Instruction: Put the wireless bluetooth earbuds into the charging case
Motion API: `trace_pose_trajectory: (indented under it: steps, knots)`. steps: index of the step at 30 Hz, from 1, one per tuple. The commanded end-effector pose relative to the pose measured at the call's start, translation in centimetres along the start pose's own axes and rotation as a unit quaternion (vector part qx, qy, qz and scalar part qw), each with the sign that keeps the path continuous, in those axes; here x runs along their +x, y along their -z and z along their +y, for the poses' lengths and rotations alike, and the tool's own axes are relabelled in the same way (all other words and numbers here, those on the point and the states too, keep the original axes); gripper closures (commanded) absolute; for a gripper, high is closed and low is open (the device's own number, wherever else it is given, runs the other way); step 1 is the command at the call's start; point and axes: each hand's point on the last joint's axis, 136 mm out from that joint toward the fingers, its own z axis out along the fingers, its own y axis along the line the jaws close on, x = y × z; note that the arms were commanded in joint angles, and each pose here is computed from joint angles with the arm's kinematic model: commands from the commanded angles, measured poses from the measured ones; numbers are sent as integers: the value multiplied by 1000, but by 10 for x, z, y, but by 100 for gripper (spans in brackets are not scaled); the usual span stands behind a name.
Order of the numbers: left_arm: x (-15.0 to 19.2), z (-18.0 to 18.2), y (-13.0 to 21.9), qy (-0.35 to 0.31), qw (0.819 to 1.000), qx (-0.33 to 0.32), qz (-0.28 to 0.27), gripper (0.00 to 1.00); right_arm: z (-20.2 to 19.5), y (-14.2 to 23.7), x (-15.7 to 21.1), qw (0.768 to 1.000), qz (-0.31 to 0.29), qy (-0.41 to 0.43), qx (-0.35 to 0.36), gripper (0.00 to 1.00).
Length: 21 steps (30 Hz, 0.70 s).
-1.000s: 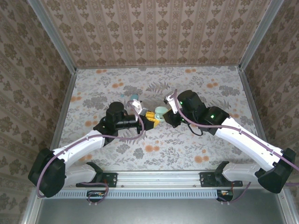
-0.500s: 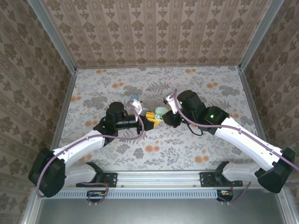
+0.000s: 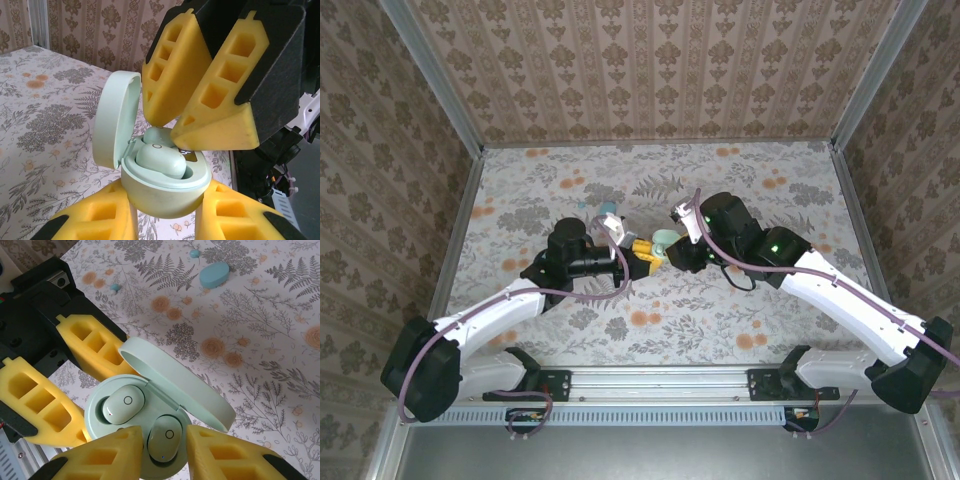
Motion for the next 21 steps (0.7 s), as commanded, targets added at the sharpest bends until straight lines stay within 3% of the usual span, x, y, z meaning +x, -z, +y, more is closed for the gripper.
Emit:
trace_pose_trajectory:
  steps: [1,12,21]
  knots:
    - [-22,-5,-1,-22,999,8,-25,96,9,11,-9,1000,-7,-11,-20,70]
    - [-23,-5,-1,-28,999,8,-38,96,18,42,-29,997,-54,-21,-51,68]
    - [-32,-9,-1,-26,998,23,-61,96,-2,63,-40,989,-89,-104,-47,66]
